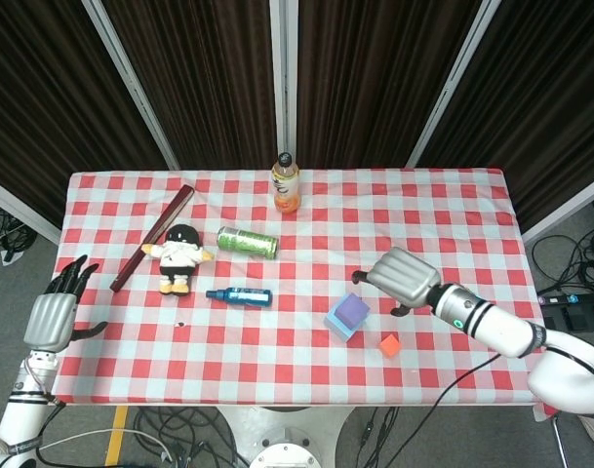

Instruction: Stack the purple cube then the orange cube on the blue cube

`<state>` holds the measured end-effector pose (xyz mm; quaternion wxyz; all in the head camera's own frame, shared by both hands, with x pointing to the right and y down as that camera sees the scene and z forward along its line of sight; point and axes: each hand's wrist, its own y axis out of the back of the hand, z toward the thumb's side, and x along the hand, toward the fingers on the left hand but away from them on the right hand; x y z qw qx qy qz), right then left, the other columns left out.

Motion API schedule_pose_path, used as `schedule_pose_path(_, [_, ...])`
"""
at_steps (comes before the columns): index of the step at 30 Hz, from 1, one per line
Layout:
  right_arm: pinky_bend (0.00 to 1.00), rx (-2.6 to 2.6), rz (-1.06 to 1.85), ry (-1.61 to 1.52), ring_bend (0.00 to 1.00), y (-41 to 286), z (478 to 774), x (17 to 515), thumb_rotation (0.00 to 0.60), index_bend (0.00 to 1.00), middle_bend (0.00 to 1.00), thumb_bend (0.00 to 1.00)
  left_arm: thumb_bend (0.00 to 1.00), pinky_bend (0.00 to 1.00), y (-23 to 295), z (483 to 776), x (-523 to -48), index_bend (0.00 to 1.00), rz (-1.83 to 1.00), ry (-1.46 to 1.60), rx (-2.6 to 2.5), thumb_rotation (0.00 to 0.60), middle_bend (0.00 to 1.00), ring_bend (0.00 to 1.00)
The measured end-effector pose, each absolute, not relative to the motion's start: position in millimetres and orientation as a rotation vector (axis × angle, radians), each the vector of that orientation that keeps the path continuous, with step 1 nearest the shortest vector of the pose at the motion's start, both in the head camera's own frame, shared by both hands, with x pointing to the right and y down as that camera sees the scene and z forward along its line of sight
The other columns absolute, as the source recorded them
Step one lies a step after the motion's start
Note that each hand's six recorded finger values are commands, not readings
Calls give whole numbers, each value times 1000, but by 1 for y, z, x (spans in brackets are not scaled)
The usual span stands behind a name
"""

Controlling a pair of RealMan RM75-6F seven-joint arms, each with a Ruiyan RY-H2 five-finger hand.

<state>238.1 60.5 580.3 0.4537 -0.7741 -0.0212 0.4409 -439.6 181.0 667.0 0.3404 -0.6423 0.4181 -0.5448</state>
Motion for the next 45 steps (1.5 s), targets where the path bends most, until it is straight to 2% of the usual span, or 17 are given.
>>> schedule_pose_path(7, [869,-1851,1236,-92,938,91,573,286,600,525,1000,54,0,207,183,670,-434,159,-1416,1070,-1682,600,109,82])
schedule_pose_path(12, [871,-1843,1287,-32,939,114,593,301,600,509,1000,65,0,207,184,668,-431,159,-1404,1064,-1675,600,110,82])
schedule_pose_path(21, [872,-1899,1270,49,939,143,636,289,600,428,1000,84,0,206,182,663,-432,159,-1394,1075,-1663,600,109,82])
schedule_pose_path(28, [872,-1903,1292,88,939,155,662,289,600,401,1000,86,0,207,181,658,-431,159,-1372,1089,-1660,600,109,82])
schedule_pose_path(45, [872,-1898,1300,63,939,160,688,285,600,394,1000,87,0,207,179,654,-430,159,-1356,1106,-1661,600,109,82])
